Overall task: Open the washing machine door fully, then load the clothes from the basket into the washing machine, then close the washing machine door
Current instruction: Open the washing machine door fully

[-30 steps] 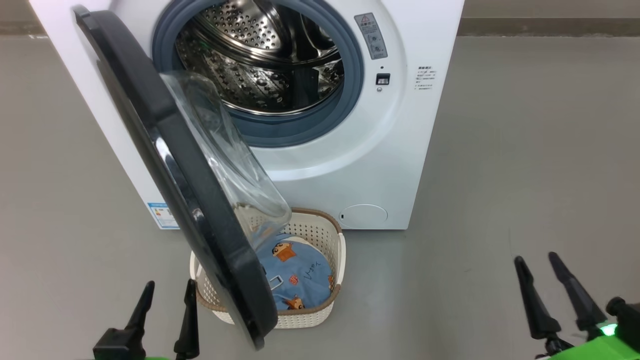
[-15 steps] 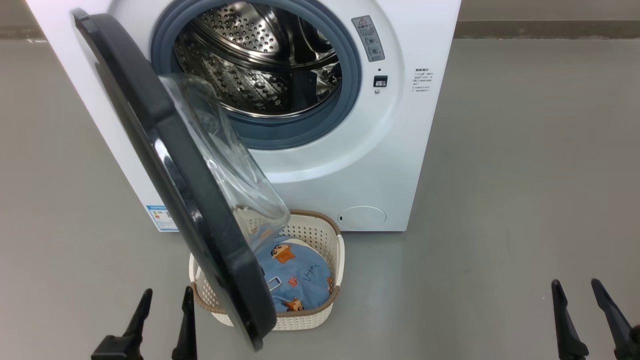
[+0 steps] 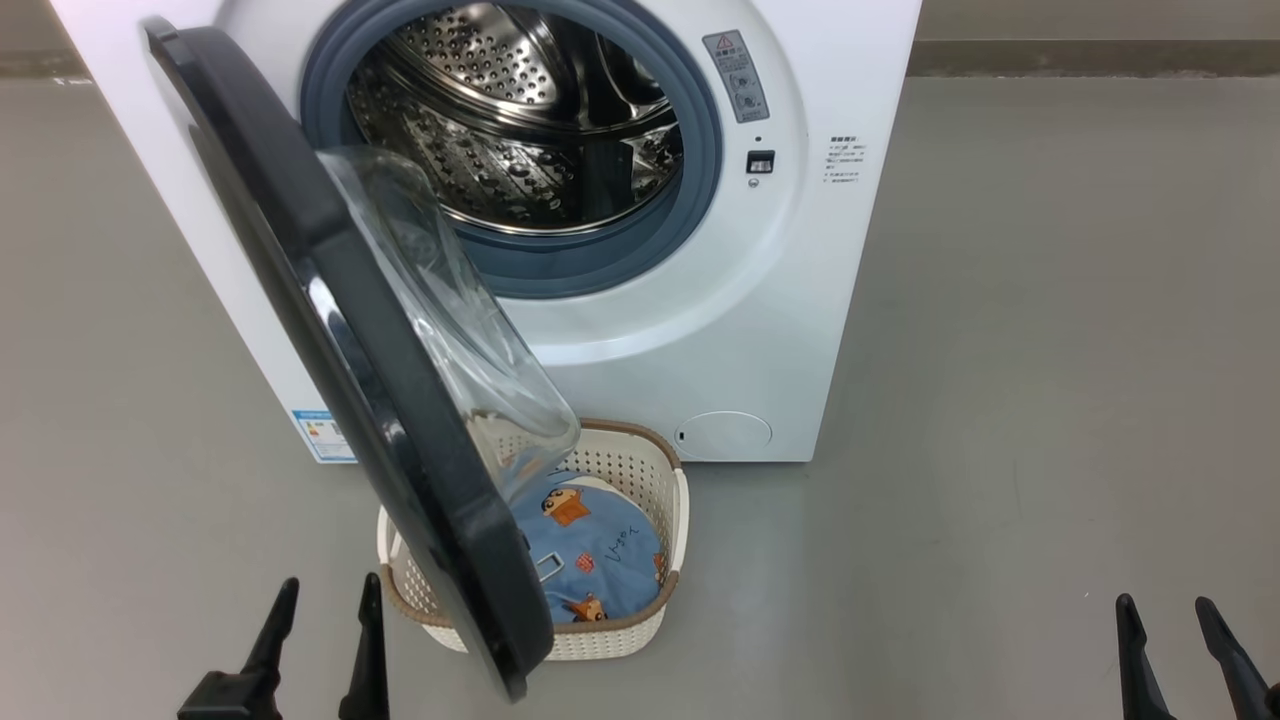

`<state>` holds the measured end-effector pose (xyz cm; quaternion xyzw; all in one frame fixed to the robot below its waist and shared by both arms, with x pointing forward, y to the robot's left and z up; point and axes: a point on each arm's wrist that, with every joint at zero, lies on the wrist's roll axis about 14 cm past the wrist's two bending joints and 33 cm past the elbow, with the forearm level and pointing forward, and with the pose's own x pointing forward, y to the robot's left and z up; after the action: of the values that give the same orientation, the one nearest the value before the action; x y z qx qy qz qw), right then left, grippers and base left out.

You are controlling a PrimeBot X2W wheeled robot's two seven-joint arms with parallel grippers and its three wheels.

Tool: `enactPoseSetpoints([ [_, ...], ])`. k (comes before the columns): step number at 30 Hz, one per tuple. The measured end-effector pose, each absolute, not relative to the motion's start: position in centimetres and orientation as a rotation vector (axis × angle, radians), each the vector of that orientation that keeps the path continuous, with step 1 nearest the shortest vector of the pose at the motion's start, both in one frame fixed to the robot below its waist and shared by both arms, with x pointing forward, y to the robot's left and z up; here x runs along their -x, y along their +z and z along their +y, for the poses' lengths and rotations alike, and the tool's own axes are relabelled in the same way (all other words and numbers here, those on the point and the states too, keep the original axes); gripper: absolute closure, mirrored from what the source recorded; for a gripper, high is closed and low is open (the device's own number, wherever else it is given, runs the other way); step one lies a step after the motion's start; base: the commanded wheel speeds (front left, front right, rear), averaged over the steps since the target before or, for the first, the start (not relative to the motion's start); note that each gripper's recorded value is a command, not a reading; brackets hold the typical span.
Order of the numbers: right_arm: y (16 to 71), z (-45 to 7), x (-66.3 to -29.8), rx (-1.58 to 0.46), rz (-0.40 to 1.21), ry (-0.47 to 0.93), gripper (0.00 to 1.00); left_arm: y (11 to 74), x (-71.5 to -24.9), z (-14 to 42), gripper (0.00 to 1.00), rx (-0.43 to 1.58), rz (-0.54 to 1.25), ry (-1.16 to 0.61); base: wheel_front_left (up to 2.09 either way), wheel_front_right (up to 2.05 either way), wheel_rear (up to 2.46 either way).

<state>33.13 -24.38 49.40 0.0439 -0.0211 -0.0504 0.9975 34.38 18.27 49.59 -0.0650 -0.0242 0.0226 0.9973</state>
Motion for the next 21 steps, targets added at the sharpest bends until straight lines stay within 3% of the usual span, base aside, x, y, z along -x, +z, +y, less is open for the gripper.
enactPoseSetpoints([
  [2, 49.4, -24.4, -33.2, -0.088, -0.042, -0.101, 0.0, 49.6, -34.3, 18.3, 0.05, 0.13, -0.048, 0.047, 0.0, 0.0, 0.0],
  [3, 49.3, -24.4, -33.2, -0.088, -0.041, -0.101, 0.0, 49.5, -34.3, 18.4, 0.56, 0.13, -0.046, 0.049, 0.0, 0.0, 0.0],
  [4, 49.3, -24.4, -33.2, -0.088, -0.039, -0.1, 0.0, 49.4, -34.3, 18.4, 1.0, 0.13, -0.044, 0.05, 0.0, 0.0, 0.0],
  [14, 49.3, -23.9, -33.6, -0.081, -0.036, -0.085, 0.0, 49.4, -33.9, 20.9, 1.0, 0.146, -0.048, 0.148, 0.0, 0.0, 0.0],
  [21, 49.4, -23.8, -33.8, -0.079, -0.039, -0.079, 0.0, 55.0, -33.5, 25.1, 1.0, 0.097, -0.224, 0.323, 0.0, 0.0, 0.0],
])
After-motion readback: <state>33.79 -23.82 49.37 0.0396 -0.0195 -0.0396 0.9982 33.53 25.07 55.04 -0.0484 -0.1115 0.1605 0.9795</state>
